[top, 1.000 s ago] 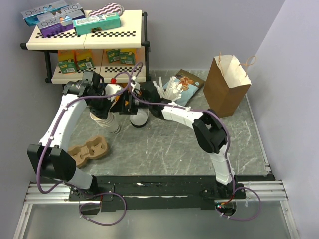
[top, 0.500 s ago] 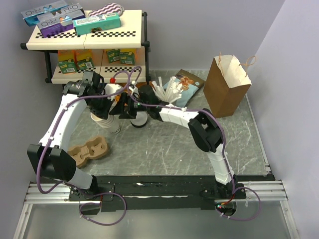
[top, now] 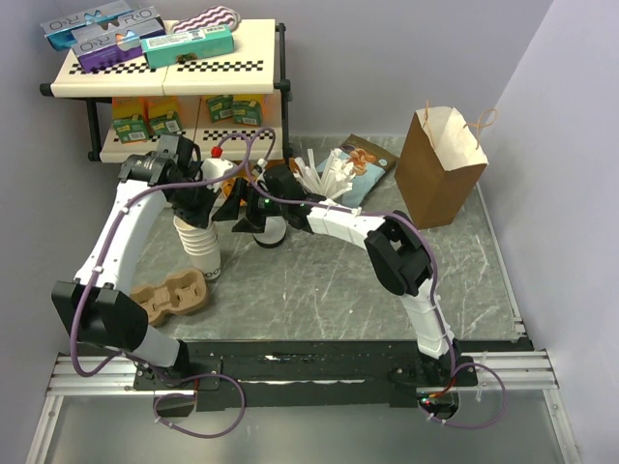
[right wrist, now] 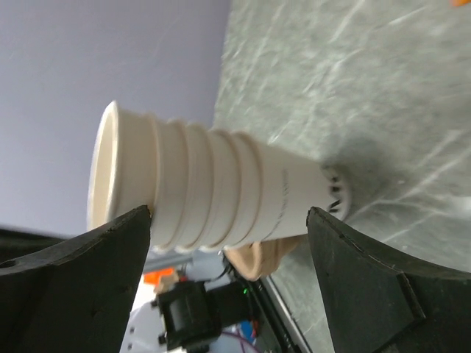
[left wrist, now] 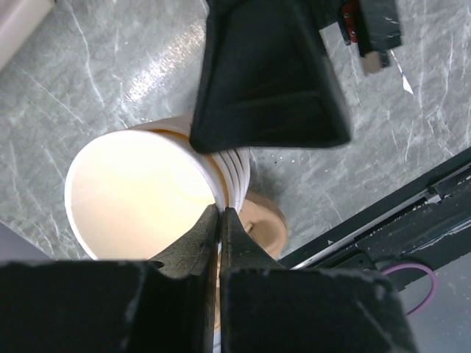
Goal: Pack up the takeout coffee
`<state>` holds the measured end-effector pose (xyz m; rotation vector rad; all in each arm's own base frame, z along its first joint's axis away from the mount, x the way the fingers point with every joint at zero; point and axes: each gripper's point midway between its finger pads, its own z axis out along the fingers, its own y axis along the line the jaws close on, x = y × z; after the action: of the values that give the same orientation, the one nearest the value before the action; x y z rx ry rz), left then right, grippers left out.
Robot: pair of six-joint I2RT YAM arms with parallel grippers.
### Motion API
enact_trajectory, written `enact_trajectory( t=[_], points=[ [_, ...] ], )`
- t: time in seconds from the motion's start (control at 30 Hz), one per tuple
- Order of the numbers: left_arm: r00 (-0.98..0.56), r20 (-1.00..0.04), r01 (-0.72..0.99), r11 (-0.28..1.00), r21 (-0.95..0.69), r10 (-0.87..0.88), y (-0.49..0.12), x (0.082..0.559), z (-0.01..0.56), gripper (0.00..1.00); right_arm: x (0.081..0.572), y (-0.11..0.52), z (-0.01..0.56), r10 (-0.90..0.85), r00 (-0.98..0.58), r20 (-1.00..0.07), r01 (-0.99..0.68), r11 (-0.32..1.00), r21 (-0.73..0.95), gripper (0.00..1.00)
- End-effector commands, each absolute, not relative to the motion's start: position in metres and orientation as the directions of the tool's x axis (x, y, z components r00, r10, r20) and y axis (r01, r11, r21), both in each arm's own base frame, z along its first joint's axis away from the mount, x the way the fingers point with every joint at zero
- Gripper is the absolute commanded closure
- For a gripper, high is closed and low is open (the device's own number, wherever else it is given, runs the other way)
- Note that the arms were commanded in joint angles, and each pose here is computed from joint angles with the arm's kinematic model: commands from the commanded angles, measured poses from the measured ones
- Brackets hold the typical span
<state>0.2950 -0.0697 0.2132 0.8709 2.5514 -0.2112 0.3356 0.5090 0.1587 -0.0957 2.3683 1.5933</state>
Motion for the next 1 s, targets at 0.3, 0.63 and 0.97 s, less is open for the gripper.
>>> enact_trajectory(
  t=[0.3, 0.63, 0.97],
  points=[
    [-0.652, -0.564, 0.569, 0.819, 0.077, 0.506, -0.068, 0.306, 0.250, 0.99, 0.348, 0.498, 0.121, 0.124, -0.943, -0.308, -0.199, 0.530, 0.824, 0.11],
    [-0.643, -0.567, 0.568, 0.817, 0.097, 0.514, -0.066, 0.304, 0.249, 0.99, 0.369, 0.506, 0.197, 0.119, -0.828, -0.548, -0.455, 0.429, 0.780, 0.09],
    [-0.644, -0.613, 0.528, 0.846, 0.078, 0.458, -0.068, 0.297, 0.271, 0.99, 0.357, 0.472, 0.216, 0.070, -0.762, -0.643, -0.561, 0.425, 0.711, 0.09]
  ],
)
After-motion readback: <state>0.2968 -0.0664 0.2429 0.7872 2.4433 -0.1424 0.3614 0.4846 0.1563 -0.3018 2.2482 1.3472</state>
